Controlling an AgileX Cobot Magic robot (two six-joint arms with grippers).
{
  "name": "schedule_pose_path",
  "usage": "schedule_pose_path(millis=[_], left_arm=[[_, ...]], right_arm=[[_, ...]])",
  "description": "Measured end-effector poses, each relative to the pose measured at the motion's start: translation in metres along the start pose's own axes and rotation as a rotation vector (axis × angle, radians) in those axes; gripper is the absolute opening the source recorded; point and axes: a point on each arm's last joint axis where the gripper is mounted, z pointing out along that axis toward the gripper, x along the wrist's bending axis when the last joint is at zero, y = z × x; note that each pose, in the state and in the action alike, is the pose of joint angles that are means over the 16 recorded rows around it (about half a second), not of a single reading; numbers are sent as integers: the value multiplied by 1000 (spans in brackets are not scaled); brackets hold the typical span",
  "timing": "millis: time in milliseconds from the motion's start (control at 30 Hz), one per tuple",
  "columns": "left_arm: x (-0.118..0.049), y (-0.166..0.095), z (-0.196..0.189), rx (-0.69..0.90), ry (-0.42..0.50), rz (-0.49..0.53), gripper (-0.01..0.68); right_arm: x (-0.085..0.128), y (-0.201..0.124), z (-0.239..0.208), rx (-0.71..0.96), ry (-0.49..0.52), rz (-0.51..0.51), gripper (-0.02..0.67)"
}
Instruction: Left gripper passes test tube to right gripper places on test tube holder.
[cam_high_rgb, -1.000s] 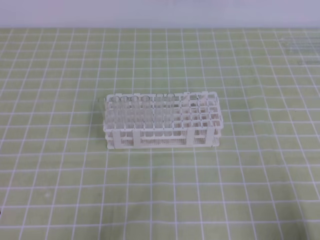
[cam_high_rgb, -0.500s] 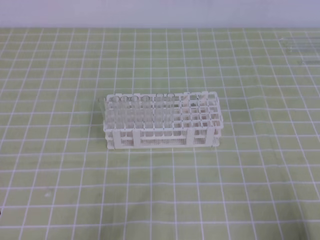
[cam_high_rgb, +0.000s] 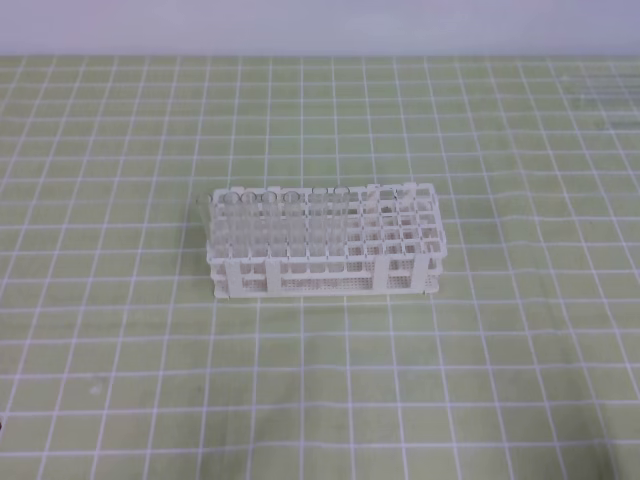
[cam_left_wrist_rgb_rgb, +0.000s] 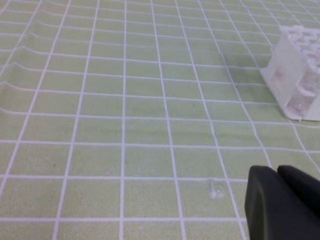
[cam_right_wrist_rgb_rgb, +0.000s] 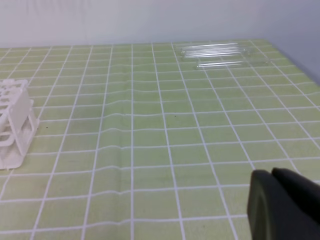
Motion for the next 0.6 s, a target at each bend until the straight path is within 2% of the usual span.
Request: schedule_pose_path(millis=[600], left_arm=[[0, 0, 0, 0, 0, 0, 1]], right_arm=[[0, 0, 0, -1, 0, -1, -2]])
